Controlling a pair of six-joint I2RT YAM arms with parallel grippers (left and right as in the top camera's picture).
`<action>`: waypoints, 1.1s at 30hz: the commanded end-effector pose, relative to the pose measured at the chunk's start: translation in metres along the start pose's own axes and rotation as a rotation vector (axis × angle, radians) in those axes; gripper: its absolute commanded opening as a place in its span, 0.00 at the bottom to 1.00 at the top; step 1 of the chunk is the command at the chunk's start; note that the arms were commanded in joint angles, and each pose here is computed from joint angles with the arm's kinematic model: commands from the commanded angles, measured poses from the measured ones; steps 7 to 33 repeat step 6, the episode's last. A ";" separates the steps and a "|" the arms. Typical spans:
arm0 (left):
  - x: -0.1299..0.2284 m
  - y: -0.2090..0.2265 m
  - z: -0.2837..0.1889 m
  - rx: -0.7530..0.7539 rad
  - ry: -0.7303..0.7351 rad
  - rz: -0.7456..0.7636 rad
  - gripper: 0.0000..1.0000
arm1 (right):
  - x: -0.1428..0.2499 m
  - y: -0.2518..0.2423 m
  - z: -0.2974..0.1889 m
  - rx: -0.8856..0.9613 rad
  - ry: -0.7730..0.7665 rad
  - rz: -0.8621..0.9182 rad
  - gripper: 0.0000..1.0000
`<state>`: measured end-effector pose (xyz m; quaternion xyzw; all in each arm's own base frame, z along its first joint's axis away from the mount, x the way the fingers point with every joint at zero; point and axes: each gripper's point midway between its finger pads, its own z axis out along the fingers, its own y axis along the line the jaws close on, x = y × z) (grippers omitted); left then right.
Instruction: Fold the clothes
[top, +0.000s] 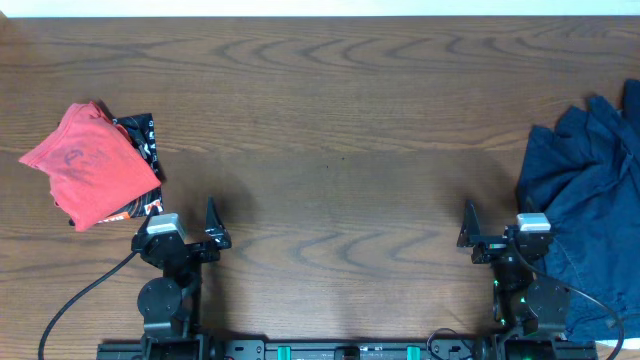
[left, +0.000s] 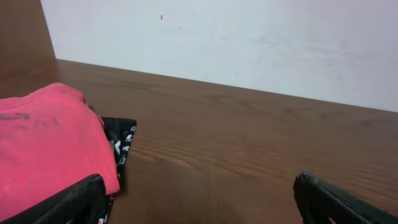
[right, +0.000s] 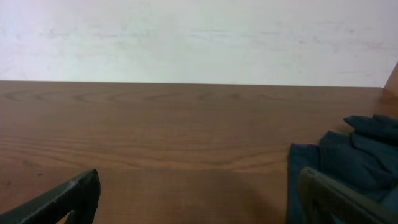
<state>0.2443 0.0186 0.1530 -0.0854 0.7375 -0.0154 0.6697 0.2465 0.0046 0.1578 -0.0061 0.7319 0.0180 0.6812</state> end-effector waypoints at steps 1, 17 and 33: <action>0.016 0.005 0.000 -0.022 0.051 0.015 0.98 | 0.000 0.005 0.000 -0.022 -0.003 0.010 0.99; 0.016 0.005 0.000 -0.022 0.051 0.015 0.98 | 0.000 0.005 0.000 -0.022 -0.003 0.010 0.99; 0.016 0.005 0.000 -0.022 0.051 0.015 0.98 | 0.000 0.005 0.000 -0.022 -0.003 0.010 0.99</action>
